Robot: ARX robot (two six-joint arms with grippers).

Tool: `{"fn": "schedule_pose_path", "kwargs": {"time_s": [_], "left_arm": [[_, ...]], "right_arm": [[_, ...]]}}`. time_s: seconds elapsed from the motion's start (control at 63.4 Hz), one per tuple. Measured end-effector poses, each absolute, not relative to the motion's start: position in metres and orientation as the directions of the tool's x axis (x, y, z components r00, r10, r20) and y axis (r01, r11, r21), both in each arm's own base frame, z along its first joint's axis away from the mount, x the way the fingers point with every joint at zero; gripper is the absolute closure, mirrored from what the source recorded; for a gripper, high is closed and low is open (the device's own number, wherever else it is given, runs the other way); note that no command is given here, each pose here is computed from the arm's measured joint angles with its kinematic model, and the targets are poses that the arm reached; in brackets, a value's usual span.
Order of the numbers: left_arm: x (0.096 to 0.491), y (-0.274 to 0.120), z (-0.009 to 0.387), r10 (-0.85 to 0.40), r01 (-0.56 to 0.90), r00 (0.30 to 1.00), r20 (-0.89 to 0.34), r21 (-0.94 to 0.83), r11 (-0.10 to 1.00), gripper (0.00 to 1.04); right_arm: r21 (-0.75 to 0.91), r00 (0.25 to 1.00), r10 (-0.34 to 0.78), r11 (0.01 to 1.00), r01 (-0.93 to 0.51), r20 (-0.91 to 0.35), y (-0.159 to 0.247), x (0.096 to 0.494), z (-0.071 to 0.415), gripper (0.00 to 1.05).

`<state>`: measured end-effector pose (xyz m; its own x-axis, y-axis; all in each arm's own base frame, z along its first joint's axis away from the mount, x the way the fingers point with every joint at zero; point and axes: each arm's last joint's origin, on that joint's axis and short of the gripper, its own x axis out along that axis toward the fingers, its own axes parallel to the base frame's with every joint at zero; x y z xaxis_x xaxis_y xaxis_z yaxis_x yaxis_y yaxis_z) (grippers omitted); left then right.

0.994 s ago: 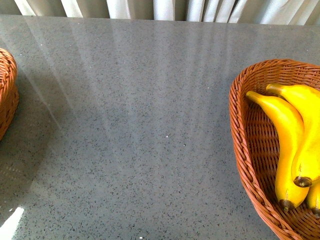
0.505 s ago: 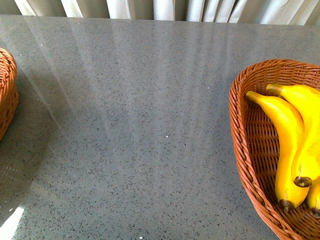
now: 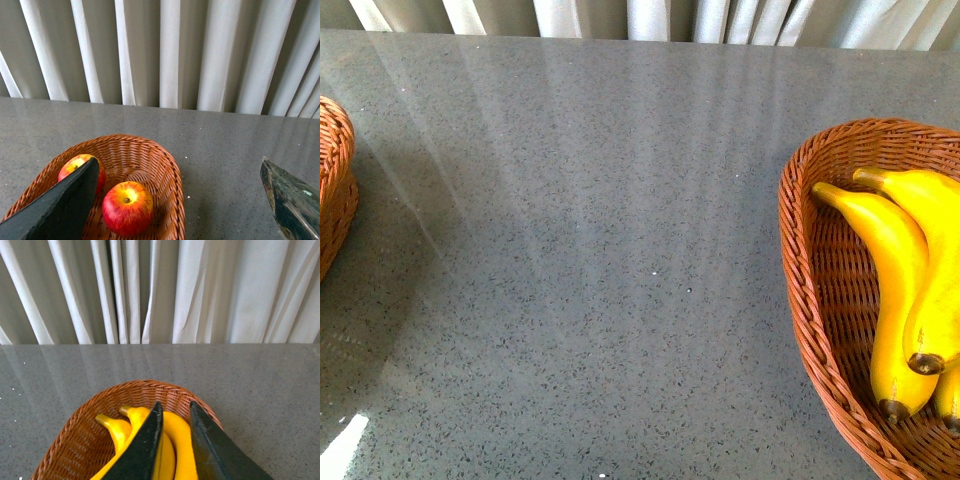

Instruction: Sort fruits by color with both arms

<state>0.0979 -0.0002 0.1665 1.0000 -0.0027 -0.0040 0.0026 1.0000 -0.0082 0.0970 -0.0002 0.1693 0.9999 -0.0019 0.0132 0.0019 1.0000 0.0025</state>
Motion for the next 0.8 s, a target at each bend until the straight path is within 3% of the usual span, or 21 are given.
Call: {"fn": "schedule_pose_path", "kwargs": {"time_s": [0.174,0.237,0.41,0.805], "left_arm": [[0.0979,-0.0002,0.1665,-0.003,0.003,1.0,-0.004,-0.008,1.0,0.09],[0.0979,-0.0002,0.1665,-0.003,0.003,1.0,-0.004,-0.008,1.0,0.09],[0.0979,-0.0002,0.1665,-0.003,0.003,1.0,-0.004,-0.008,1.0,0.09],[0.0979,-0.0002,0.1665,-0.003,0.003,1.0,-0.004,-0.008,1.0,0.09]], "right_arm": [[0.002,1.0,-0.002,1.0,0.002,0.014,-0.0002,0.097,0.1694,0.53],[0.003,1.0,-0.002,1.0,0.002,0.014,-0.0002,0.097,0.1694,0.36],[0.003,1.0,-0.002,1.0,0.002,0.014,-0.0002,0.097,0.1694,0.08],[0.003,1.0,-0.002,1.0,0.002,0.014,-0.0002,0.097,0.1694,0.09]]}}
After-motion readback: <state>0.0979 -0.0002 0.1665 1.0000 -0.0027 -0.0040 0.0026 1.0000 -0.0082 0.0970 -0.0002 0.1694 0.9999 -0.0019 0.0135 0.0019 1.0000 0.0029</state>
